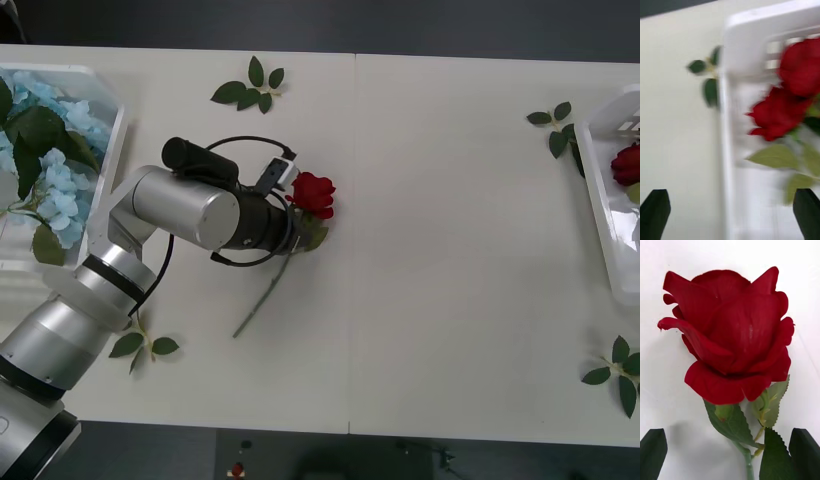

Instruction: Put the red flowers into the right box and the blue flowers into the left box

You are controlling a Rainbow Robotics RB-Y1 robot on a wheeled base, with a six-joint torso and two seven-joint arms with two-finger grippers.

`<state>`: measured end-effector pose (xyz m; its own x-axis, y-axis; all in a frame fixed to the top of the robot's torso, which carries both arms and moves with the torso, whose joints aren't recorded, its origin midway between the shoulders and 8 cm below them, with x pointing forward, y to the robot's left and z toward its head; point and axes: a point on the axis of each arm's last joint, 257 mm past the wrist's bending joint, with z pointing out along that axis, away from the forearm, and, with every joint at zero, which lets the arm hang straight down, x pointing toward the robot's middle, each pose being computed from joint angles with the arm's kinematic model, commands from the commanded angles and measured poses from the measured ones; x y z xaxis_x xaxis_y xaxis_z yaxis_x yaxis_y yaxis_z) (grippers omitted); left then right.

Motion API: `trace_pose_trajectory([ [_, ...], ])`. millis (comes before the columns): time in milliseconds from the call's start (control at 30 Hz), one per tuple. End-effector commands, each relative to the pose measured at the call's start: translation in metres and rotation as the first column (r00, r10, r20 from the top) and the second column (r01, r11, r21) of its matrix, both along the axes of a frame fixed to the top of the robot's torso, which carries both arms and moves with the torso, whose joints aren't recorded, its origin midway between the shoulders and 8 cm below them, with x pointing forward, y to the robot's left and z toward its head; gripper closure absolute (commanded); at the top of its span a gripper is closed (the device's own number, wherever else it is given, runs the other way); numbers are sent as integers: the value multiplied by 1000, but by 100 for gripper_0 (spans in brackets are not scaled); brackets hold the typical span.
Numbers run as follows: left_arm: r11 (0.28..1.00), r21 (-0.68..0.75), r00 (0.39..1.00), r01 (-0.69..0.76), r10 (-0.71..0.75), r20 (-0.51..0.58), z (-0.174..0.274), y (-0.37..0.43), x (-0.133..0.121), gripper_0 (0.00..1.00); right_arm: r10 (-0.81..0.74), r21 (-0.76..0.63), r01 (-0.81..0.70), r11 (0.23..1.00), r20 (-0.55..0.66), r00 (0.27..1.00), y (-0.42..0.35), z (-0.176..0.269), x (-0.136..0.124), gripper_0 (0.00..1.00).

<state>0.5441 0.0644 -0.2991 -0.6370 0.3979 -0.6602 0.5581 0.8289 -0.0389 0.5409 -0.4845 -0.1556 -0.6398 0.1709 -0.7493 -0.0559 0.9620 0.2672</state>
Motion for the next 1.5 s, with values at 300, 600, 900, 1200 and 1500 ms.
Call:
trace_pose_trajectory([
  [300,999,22,999,-25,24,38,12,-9,9,24,591,36,-615,788,239,771,234,62,-101,0],
  [600,997,74,999,-18,15,40,-21,-4,8,25,801,-46,-851,523,369,472,325,92,-212,0],
  [900,996,84,999,2,-6,48,-23,-11,5,100,845,-113,-882,457,365,391,363,78,-247,0],
  [1200,999,40,995,16,-19,93,-1,-20,9,100,848,-105,-887,450,361,388,367,71,-247,0],
  [1500,975,-216,993,54,-29,115,108,-32,-9,100,844,-98,-886,454,365,392,367,73,-246,0],
])
